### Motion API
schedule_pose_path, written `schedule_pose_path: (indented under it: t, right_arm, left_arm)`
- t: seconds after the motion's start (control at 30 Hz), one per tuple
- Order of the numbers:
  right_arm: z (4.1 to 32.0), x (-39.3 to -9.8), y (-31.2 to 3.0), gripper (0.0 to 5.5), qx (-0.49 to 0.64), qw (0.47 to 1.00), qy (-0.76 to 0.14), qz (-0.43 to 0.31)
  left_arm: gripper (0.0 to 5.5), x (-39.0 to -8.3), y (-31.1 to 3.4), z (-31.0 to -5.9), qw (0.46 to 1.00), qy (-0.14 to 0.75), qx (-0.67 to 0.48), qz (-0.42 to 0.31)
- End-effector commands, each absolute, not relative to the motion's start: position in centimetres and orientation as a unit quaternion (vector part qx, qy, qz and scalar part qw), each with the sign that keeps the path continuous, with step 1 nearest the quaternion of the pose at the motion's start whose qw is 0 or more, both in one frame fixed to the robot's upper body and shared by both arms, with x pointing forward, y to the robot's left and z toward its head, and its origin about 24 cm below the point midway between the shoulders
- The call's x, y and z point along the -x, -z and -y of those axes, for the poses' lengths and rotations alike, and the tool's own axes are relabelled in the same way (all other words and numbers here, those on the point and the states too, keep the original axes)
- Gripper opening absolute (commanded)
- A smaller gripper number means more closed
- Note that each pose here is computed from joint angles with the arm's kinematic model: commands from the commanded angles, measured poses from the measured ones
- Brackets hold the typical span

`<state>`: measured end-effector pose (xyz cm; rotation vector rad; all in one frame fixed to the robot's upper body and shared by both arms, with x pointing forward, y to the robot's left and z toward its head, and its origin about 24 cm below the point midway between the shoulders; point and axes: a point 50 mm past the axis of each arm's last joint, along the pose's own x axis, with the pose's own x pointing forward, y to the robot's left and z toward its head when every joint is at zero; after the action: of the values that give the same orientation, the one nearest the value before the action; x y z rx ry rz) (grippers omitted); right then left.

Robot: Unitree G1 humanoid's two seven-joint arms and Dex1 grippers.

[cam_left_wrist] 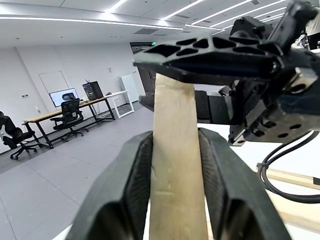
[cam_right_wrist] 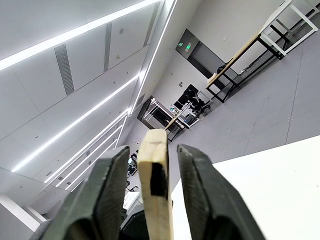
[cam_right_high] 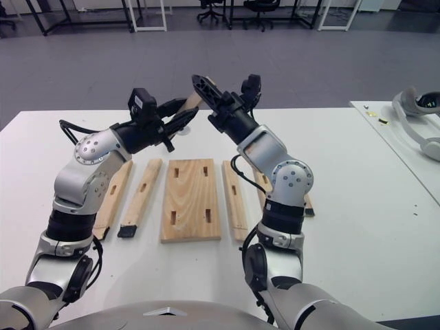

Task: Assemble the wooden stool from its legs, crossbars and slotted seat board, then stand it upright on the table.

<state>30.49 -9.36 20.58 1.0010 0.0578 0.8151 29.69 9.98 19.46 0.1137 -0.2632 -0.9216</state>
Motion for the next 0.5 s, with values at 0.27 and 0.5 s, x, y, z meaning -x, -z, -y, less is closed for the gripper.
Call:
schedule_pose_path:
  t: [0.27, 0.5]
  right_arm:
    - [10.2, -31.0, -20.6, 0.42, -0.379, 0.88, -0.286, -0.008]
    - [13.1, -29.1, -17.2, 0.42, -0.228, 0.963, -0.143, -0.015]
  left_arm:
    - [1.88, -29.5, -17.0, -10.4, 0.899, 0.417, -0.09, 0.096]
    - [2.8, -28.4, -12.9, -14.3, 0.937, 0.34, -0.074, 0.029]
